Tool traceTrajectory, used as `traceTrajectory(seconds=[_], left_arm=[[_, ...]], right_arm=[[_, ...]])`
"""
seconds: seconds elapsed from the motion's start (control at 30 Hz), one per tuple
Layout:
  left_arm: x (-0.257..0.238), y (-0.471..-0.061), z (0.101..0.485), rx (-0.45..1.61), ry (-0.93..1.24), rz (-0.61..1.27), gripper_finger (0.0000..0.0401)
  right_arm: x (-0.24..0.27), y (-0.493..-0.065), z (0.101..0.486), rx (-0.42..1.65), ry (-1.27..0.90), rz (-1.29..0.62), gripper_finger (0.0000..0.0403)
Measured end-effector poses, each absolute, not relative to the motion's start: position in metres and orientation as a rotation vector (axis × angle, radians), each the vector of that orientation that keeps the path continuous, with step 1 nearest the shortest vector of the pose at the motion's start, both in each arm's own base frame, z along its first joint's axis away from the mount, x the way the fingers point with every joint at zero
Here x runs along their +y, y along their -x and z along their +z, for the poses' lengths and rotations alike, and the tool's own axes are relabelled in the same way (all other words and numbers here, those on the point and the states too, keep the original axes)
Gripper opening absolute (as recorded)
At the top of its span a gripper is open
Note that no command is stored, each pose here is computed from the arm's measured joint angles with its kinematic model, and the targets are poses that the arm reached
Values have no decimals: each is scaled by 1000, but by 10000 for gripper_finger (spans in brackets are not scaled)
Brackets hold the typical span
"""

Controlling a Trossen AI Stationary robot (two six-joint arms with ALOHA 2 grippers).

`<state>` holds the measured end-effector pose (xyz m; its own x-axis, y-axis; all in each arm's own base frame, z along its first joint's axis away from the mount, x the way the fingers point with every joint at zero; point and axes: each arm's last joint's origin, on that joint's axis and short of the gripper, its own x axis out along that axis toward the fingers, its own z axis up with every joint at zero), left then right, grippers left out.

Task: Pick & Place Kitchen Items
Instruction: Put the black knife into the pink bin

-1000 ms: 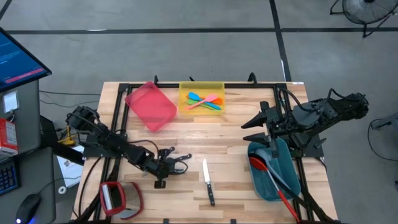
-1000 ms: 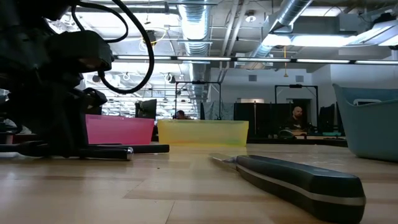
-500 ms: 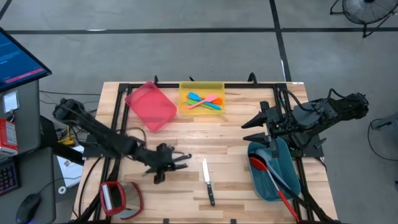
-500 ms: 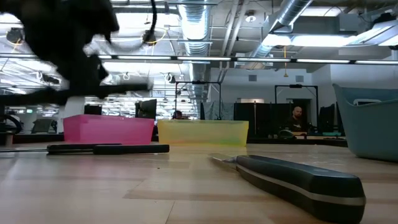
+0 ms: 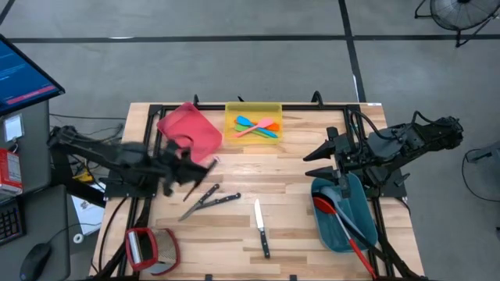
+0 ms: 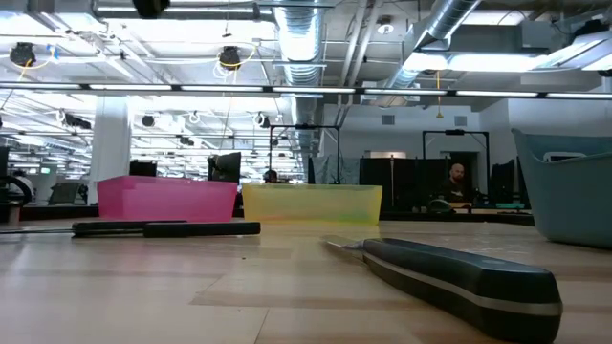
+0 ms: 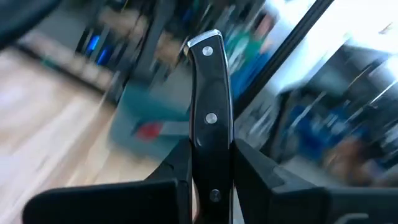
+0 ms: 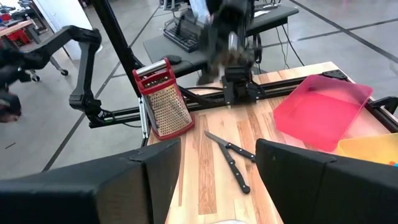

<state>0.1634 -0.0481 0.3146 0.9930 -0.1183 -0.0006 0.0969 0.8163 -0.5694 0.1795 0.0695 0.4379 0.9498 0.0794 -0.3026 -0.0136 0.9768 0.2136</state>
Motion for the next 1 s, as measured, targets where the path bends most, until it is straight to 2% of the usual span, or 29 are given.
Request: traceTrajectory(seconds=[0.37,0.6,0.8,1.0], left_arm=[[-36,-117,373,-502,582,-348,54],[-36,-120,374,-519,572,-334,54],[-37,-138,365,-473,447,-120,54],[-32,-162,347,-372,347,421,56]], right_arm=[[69,-180,438,315,-211,47,202],[69,-180,438,315,-211,47,202],[70,-180,438,313,-212,48,202],[70,-180,439,303,-233,47,202]])
